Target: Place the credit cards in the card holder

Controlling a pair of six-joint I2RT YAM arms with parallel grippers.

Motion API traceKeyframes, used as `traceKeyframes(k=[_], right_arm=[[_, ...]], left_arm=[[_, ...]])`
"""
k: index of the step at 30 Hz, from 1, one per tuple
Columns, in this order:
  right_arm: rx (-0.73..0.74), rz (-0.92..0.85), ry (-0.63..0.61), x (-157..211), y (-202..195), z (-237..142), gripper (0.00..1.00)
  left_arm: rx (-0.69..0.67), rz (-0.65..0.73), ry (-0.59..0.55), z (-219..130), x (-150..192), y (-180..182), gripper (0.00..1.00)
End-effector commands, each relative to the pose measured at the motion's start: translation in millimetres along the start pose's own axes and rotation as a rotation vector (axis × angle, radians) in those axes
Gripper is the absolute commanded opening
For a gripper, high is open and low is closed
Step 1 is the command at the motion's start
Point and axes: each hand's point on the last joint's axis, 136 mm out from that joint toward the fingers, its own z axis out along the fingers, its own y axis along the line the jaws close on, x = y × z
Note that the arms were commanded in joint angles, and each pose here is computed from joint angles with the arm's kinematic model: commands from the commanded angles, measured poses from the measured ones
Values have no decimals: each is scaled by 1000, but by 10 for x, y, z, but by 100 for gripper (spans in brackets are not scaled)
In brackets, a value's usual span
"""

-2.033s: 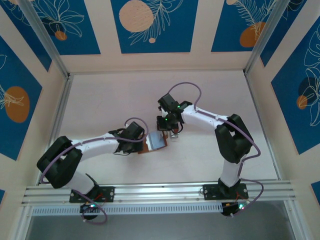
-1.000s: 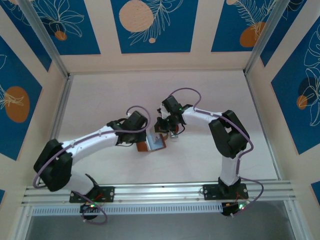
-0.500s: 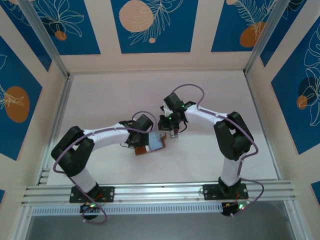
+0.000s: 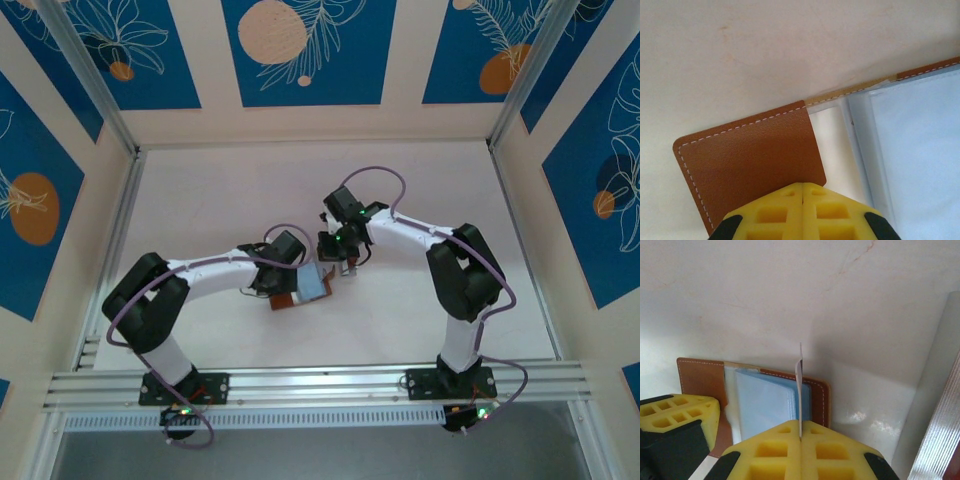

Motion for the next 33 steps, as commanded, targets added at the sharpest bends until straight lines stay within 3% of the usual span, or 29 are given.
traceKeyframes(k=[1,9,33], right_arm=[[42,-26,-26,-43,16,-146,0],[18,-63,-85,-106,183,-414,0],[140,-74,8,11,-11,83,0]], left_arm=[[-4,-3,61,160,152,45,3],[-4,-4,62,175,164,51,3],[10,-5,54,156,167,47,3]])
